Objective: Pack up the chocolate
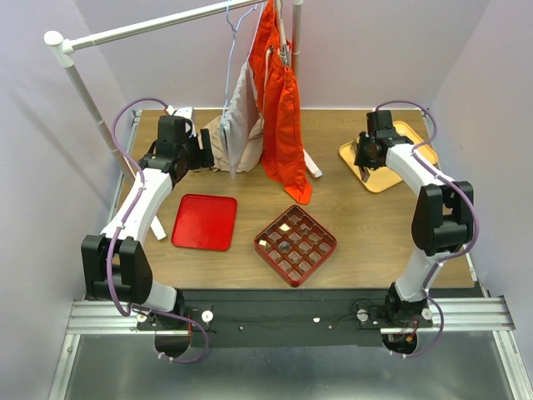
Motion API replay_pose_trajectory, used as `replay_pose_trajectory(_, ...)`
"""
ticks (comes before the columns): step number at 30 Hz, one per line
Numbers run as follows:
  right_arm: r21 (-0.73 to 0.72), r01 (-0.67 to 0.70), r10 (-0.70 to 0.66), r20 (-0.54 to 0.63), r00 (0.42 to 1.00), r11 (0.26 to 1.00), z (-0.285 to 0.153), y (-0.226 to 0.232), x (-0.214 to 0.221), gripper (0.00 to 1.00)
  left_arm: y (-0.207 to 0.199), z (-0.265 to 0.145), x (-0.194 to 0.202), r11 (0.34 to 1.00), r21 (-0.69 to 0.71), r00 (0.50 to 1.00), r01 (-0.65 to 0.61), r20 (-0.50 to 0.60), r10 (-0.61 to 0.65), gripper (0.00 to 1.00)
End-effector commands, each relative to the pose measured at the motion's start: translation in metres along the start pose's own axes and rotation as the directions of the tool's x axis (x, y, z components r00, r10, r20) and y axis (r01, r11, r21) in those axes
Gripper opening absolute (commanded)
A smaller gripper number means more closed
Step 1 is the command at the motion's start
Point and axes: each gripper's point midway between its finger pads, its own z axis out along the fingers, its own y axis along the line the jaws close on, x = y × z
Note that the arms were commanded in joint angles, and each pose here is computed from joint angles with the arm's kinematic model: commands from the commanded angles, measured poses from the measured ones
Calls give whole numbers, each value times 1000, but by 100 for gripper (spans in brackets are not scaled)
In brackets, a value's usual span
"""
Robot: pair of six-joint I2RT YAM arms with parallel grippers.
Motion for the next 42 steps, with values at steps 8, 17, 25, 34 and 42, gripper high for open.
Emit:
replay_pose_trajectory(8, 64, -39, 33, 96, 995, 997, -48, -17, -14, 18, 3, -3, -4, 1000, -14, 1000, -9, 7, 9, 85)
replay_pose_trajectory(17, 83, -64, 54, 116, 992, 995, -69, -25, -9, 16, 2, -2, -3, 1000, -6, 1000, -4, 7, 4, 85)
replay_pose_trajectory(25, 96, -85, 73, 129, 989, 992, -77, -29, -9, 14, 0, -3, -5, 1000, 0, 1000, -3, 9, 3, 84)
replay_pose_trajectory(34, -102, -89, 104, 157, 982, 991, -132, -3, -12, 13, -1, -2, -7, 1000, 6, 1000, 3, 15, -3, 85)
replay_pose_trajectory(42, -237, -11, 23, 48, 999, 971, -180, 30, 55, 13, -3, -6, -21, 1000, 4, 999, 8, 41, -8, 85)
